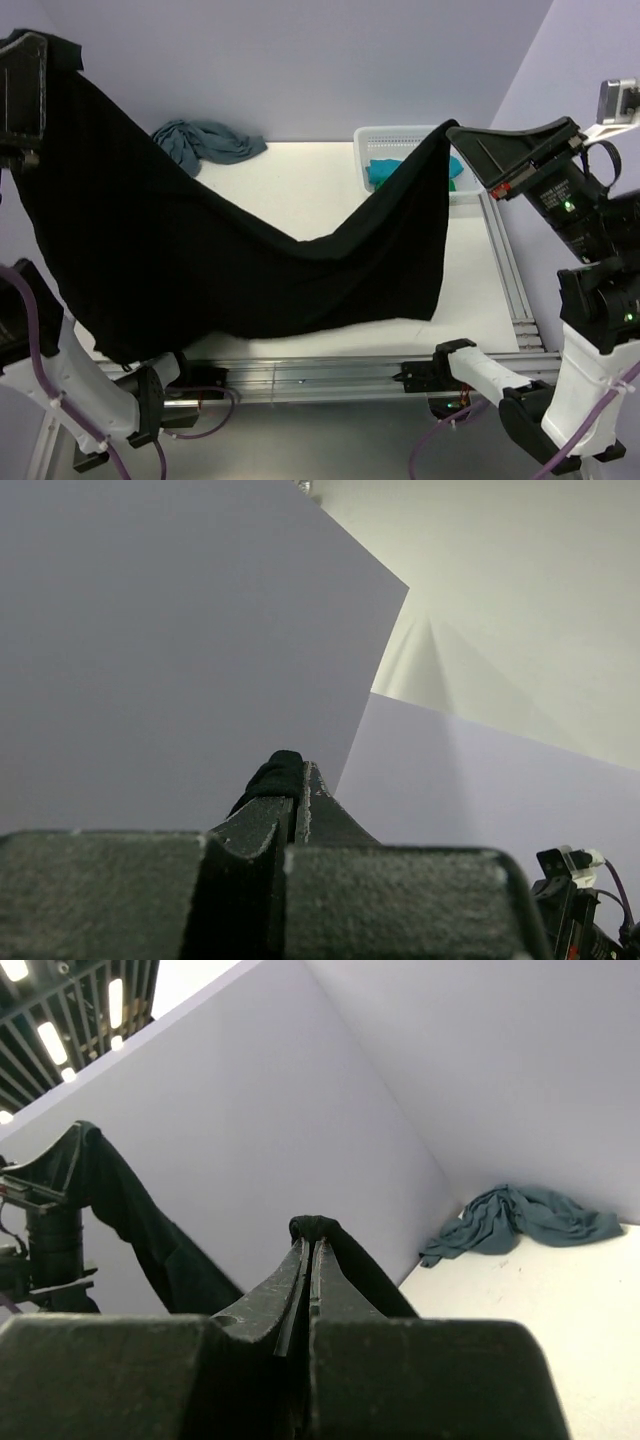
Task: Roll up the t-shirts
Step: Flatten the tshirt
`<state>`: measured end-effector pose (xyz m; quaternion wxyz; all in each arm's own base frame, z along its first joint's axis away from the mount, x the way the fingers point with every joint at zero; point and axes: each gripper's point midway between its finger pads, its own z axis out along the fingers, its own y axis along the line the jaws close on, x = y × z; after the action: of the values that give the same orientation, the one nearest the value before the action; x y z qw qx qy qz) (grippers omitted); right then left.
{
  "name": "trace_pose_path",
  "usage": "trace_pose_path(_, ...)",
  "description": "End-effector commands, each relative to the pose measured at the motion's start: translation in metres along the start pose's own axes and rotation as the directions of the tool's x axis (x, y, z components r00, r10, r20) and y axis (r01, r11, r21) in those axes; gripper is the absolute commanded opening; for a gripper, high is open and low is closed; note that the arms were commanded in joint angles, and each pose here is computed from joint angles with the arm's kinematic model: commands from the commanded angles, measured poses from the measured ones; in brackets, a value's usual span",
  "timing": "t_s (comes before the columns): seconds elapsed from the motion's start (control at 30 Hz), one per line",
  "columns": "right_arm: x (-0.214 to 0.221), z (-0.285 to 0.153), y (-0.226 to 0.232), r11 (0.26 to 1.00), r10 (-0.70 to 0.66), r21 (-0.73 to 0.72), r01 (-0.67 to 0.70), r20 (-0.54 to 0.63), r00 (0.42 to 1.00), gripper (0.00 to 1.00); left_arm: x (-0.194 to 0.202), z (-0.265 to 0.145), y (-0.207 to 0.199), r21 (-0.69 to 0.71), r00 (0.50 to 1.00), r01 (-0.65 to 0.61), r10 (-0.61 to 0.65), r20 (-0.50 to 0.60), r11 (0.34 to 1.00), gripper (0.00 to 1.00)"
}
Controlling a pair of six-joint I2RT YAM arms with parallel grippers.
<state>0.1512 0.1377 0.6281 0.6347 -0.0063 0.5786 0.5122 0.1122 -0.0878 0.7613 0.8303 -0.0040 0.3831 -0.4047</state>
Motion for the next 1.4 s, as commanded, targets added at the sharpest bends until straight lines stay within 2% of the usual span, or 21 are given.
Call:
trace_pose_path(0.0, 0.004, 0.028, -0.028, 0.999, 0.034, 0.042, -0.033, -0.035, 0.999, 0.00, 0.002, 0.026, 0.055, -0.063, 0.998, 0.053, -0.052, 0.018, 0.997, 0.00)
trace_pose_path(0.2, 0.013, 0.075, -0.076, 0.990, 0.113, 0.090, -0.107, -0.057, 0.992, 0.00, 0.019, 0.053, 0.132, -0.132, 0.994, 0.105, -0.105, 0.010, 0.986, 0.00)
trace_pose_path(0.33, 0.016, 0.111, -0.110, 0.982, 0.157, 0.112, -0.149, -0.059, 0.986, 0.00, 0.037, 0.075, 0.203, -0.188, 0.989, 0.143, -0.146, -0.002, 0.972, 0.00)
trace_pose_path(0.37, 0.022, 0.127, -0.128, 0.976, 0.181, 0.134, -0.171, -0.073, 0.981, 0.00, 0.035, 0.081, 0.208, -0.166, 0.990, 0.140, -0.140, 0.008, 0.976, 0.00)
trace_pose_path(0.43, 0.009, 0.143, -0.125, 0.976, 0.192, 0.114, -0.185, -0.057, 0.980, 0.00, 0.036, 0.098, 0.231, -0.150, 0.986, 0.164, -0.164, 0.018, 0.975, 0.00)
trace_pose_path(0.5, 0.006, 0.183, -0.150, 0.968, 0.230, 0.125, -0.219, -0.074, 0.970, 0.00, 0.033, 0.112, 0.247, -0.116, 0.977, 0.211, -0.208, 0.043, 0.970, 0.00)
trace_pose_path(0.53, -0.013, 0.176, -0.121, 0.978, 0.202, 0.066, -0.199, -0.047, 0.978, 0.00, 0.031, 0.116, 0.247, -0.090, 0.972, 0.234, -0.230, 0.054, 0.968, 0.00)
trace_pose_path(0.57, -0.009, 0.196, -0.140, 0.973, 0.222, 0.074, -0.217, -0.058, 0.973, 0.00, 0.027, 0.119, 0.248, -0.069, 0.966, 0.254, -0.250, 0.070, 0.965, 0.00)
trace_pose_path(0.6, -0.031, 0.193, -0.110, 0.979, 0.205, -0.004, -0.205, -0.021, 0.979, 0.00, 0.019, 0.120, 0.239, -0.015, 0.965, 0.251, -0.248, 0.089, 0.968, 0.01)
trace_pose_path(0.7, -0.038, 0.201, -0.103, 0.969, 0.232, -0.085, -0.233, -0.019, 0.972, 0.00, 0.008, 0.118, 0.221, 0.026, 0.959, 0.253, -0.255, 0.121, 0.967, 0.00)
trace_pose_path(0.77, -0.051, 0.184, -0.075, 0.969, 0.185, -0.169, -0.179, 0.017, 0.983, 0.00, 0.001, 0.111, 0.196, 0.046, 0.967, 0.220, -0.225, 0.124, 0.974, 0.00)
trace_pose_path(0.8, -0.040, 0.186, -0.090, 0.971, 0.192, -0.142, -0.190, -0.001, 0.981, 0.00, -0.001, 0.109, 0.187, 0.052, 0.969, 0.211, -0.216, 0.121, 0.976, 0.00)
trace_pose_path(0.97, -0.030, 0.151, -0.081, 0.983, 0.129, -0.131, -0.130, -0.018, 0.992, 0.00, -0.012, 0.092, 0.126, 0.118, 0.981, 0.156, -0.168, 0.098, 0.981, 0.01)
trace_pose_path(1.0, -0.014, 0.151, -0.104, 0.981, 0.171, -0.083, -0.173, -0.040, 0.985, 0.00, -0.012, 0.091, 0.121, 0.124, 0.982, 0.155, -0.167, 0.092, 0.980, 0.01)
trace_pose_path(1.07, -0.014, 0.137, -0.098, 0.978, 0.182, -0.104, -0.183, -0.020, 0.983, 0.00, -0.008, 0.087, 0.116, 0.112, 0.982, 0.168, -0.176, 0.069, 0.979, 0.00)
trace_pose_path(1.1, 0.000, 0.135, -0.118, 0.970, 0.231, -0.060, -0.234, -0.051, 0.972, 0.00, -0.002, 0.084, 0.115, 0.107, 0.983, 0.173, -0.178, 0.042, 0.979, 0.01)
trace_pose_path(1.17, 0.009, 0.124, -0.120, 0.971, 0.231, -0.043, -0.234, -0.064, 0.971, 0.00, 0.016, 0.071, 0.125, 0.047, 0.980, 0.197, -0.197, -0.001, 0.979, 0.00)
trace_pose_path(1.2, 0.026, 0.121, -0.140, 0.970, 0.244, 0.008, -0.245, -0.088, 0.966, 0.00, 0.026, 0.063, 0.130, 0.019, 0.980, 0.198, -0.198, -0.024, 0.980, 0.00)
trace_pose_path(1.27, 0.046, 0.107, -0.150, 0.962, 0.272, 0.057, -0.268, -0.109, 0.956, 0.00, 0.060, 0.030, 0.148, -0.092, 0.974, 0.208, -0.215, -0.071, 0.974, 0.00)
trace_pose_path(1.3, 0.074, 0.101, -0.178, 0.941, 0.328, 0.133, -0.310, -0.142, 0.934, 0.00, 0.078, 0.014, 0.165, -0.182, 0.963, 0.232, -0.252, -0.096, 0.956, 0.00)
trace_pose_path(1.37, 0.102, 0.083, -0.189, 0.919, 0.379, 0.183, -0.349, -0.175, 0.909, 0.00, 0.125, -0.035, 0.186, -0.312, 0.938, 0.249, -0.308, -0.157, 0.917, 0.00)
